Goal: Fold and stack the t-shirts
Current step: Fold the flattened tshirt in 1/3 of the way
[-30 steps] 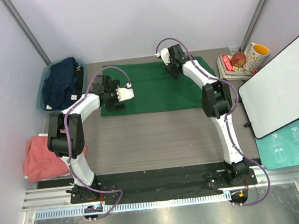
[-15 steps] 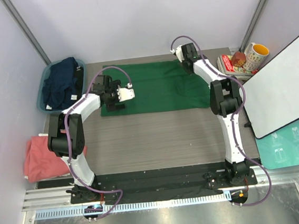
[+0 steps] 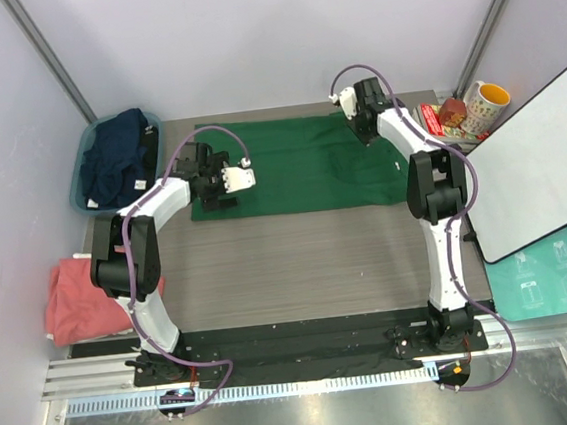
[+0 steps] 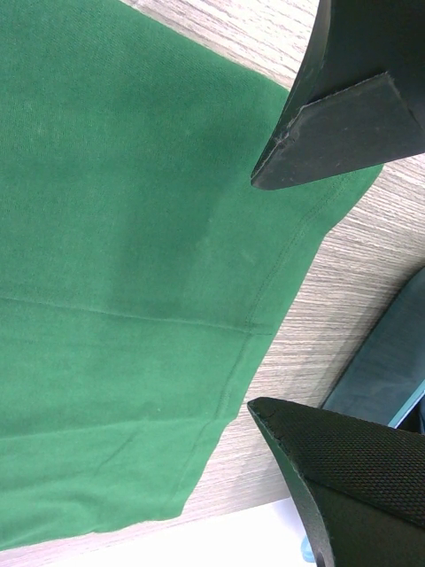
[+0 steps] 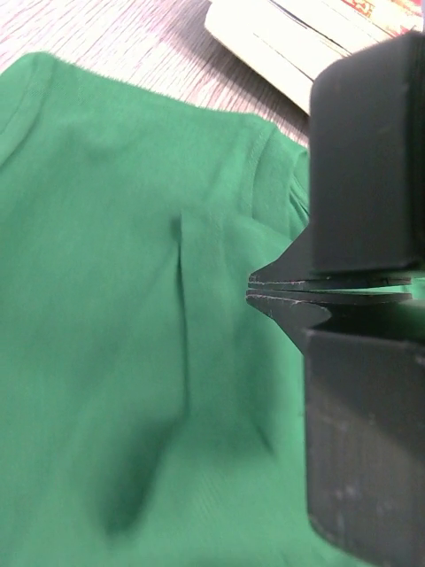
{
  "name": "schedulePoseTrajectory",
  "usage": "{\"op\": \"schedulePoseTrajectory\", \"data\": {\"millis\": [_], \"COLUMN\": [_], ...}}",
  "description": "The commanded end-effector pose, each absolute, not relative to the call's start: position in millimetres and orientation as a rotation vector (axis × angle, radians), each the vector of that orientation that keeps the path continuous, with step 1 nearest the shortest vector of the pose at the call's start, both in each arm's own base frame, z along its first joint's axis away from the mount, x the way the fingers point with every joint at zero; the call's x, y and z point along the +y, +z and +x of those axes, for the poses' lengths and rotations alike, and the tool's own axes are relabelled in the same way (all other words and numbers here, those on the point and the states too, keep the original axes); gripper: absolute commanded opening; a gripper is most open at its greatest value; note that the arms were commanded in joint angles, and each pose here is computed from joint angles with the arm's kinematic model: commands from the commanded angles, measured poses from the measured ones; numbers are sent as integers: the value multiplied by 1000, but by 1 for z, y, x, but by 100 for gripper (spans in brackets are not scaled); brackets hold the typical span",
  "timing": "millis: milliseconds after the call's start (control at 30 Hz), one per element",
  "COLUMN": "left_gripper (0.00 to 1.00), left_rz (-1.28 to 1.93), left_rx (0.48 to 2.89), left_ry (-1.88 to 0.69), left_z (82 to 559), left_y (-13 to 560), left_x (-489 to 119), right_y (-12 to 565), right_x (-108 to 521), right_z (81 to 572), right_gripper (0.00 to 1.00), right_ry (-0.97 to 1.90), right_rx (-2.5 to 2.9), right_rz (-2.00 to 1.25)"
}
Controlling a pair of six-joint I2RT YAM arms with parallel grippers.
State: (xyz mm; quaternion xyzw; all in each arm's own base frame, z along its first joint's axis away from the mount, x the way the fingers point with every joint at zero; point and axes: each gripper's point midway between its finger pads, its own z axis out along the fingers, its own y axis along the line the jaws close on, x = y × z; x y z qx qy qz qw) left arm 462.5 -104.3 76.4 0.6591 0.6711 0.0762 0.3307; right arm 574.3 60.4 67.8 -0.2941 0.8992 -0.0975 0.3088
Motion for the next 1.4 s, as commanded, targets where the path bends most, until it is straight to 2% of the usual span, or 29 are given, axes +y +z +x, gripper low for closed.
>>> {"op": "schedulePoseTrajectory", "data": {"millis": [0, 267, 800, 1000, 1200, 1367], "left_gripper": [100, 100, 100, 100, 100, 100], "left_rz": [1696, 1703, 1710, 1712, 1704, 1705], "left_rx": [1702, 1693, 1691, 1695, 1701, 1699], "left_ry": [223, 214, 212, 216, 208, 211], "left_z": [473, 474, 474, 472, 472, 471], "left_y": [99, 99, 99, 99, 98, 99], "left_x": [-110, -116, -116, -114, -115, -114], "right_y": [129, 104, 52, 43, 60, 65], "right_x": [88, 106, 131, 118, 88, 83], "right_z": [558, 538, 554, 567, 599, 604], "right_gripper": [1, 1, 1, 1, 1, 1], "right_ry": [-75, 89, 131, 14, -249, -298], "right_rx": [2284, 2345, 2377, 2378, 2314, 2292], "right_rz": [-814, -895, -975, -932, -813, -807]}}
